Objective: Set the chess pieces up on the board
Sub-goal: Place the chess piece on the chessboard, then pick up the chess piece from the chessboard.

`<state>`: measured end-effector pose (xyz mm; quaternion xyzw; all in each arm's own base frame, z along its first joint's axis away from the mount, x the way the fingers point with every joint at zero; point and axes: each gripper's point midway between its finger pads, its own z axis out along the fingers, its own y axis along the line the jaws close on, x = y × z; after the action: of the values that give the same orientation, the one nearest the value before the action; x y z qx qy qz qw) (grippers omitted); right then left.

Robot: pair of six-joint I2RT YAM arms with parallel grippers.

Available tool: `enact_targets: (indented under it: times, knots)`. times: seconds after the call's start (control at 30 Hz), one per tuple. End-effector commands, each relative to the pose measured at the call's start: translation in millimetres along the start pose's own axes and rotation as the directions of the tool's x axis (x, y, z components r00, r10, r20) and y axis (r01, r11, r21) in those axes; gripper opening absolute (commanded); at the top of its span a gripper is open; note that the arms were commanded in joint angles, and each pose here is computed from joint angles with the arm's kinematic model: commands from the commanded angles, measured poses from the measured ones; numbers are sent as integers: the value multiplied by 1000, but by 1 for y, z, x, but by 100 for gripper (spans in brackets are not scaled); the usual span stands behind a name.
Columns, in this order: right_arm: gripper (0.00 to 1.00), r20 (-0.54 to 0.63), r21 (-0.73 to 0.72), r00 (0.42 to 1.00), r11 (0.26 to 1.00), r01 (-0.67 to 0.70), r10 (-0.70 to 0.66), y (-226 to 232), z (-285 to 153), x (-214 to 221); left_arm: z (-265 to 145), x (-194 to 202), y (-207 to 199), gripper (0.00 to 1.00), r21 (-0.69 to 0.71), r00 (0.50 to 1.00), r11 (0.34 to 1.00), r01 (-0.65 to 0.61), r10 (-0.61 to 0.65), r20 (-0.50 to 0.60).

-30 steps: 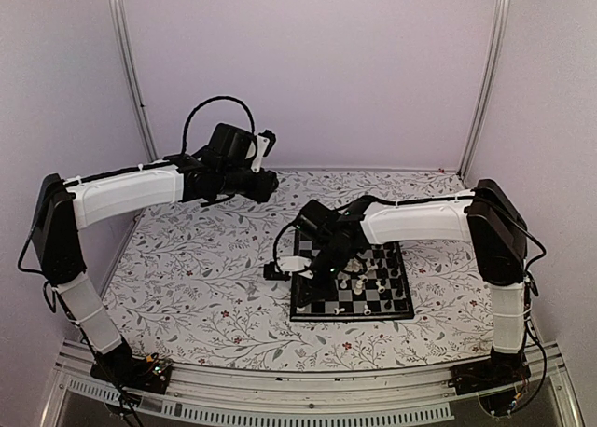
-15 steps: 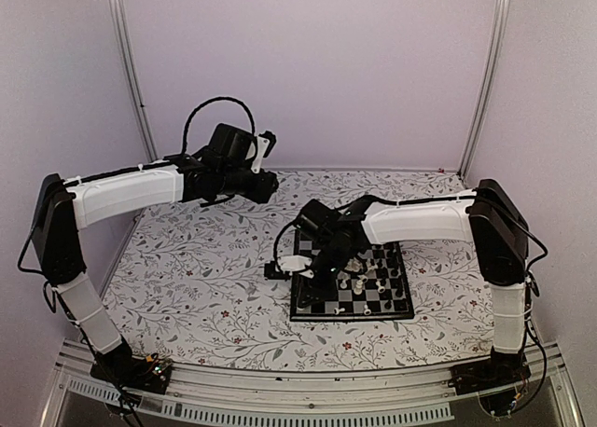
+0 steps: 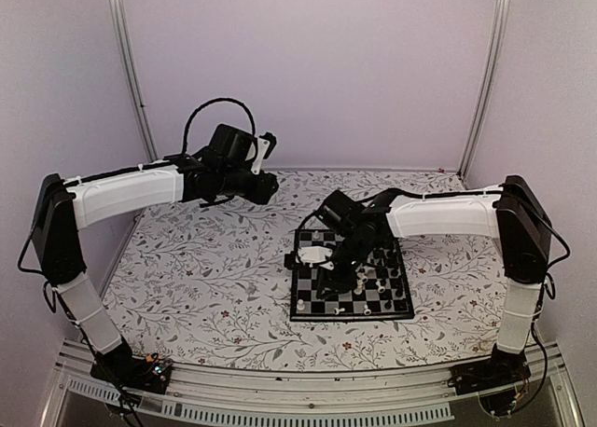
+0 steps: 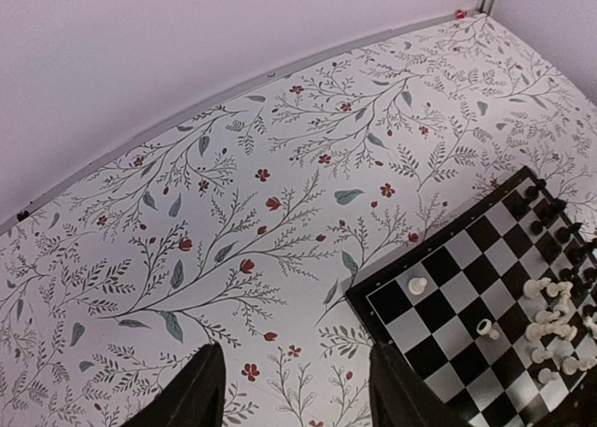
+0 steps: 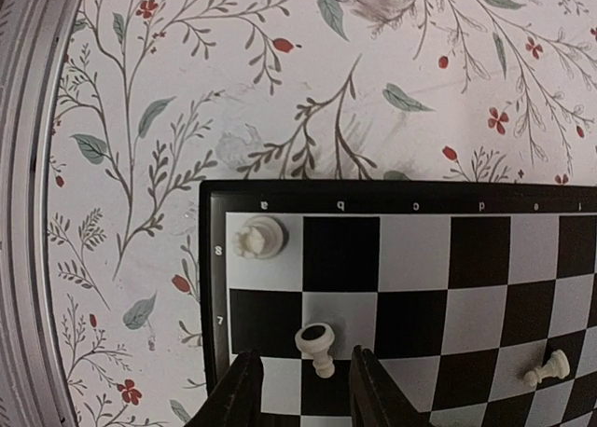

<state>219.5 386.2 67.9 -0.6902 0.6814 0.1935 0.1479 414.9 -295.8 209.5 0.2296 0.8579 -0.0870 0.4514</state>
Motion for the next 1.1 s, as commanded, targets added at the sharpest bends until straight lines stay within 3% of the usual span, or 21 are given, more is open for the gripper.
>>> enact_targets:
  times: [0.0, 0.63, 1.07]
  knots:
    - [36, -32, 48, 999, 999, -2, 3, -14, 3, 20, -5, -10, 0, 54, 12, 1000, 1000, -1, 1, 20]
    - [36, -49, 13, 999, 1000, -4, 4, -15, 26, 33, -2, -7, -5, 54, 24, 1000, 1000, -13, 12, 10]
    - [21, -45, -46, 999, 999, 2, -4, -4, 31, 37, 3, -1, -10, 54, 34, 1000, 999, -20, 20, -8]
